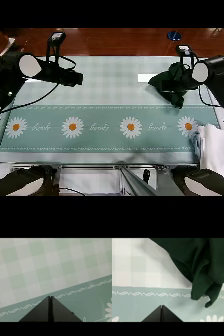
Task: Fold the shirts.
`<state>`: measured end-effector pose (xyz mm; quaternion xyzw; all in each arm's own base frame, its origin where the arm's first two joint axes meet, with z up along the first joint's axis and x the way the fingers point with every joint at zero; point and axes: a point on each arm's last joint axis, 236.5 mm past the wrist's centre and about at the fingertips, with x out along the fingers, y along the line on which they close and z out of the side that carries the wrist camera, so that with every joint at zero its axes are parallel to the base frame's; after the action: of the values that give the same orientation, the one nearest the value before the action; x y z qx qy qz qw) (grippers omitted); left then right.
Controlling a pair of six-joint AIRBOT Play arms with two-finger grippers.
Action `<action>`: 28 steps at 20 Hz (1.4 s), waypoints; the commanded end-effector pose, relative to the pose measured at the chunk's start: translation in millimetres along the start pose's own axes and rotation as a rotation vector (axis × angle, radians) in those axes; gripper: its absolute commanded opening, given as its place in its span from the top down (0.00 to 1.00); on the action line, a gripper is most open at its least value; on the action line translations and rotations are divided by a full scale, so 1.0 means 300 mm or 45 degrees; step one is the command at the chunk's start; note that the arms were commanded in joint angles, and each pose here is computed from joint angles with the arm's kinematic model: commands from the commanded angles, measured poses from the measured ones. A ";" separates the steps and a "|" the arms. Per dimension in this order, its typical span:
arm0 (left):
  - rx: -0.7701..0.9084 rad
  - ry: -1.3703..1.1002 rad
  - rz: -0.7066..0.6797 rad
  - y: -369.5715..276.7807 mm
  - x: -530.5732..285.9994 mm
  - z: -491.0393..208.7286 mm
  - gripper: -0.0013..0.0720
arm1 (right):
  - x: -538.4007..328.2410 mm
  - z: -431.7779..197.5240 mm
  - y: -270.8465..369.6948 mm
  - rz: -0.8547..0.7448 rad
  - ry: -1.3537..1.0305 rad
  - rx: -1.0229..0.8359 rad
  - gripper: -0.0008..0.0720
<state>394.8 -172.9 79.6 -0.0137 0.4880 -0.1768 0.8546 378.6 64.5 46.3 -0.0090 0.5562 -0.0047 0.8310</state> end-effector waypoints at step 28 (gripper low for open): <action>-0.026 -0.119 0.193 0.278 0.090 0.100 0.30 | 0.279 0.299 -0.419 -0.223 -0.385 0.400 0.42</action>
<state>454.5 -138.8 66.7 0.0071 0.4299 -0.1378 0.8923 485.5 -26.2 44.4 -0.0114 0.4021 -0.1200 0.9076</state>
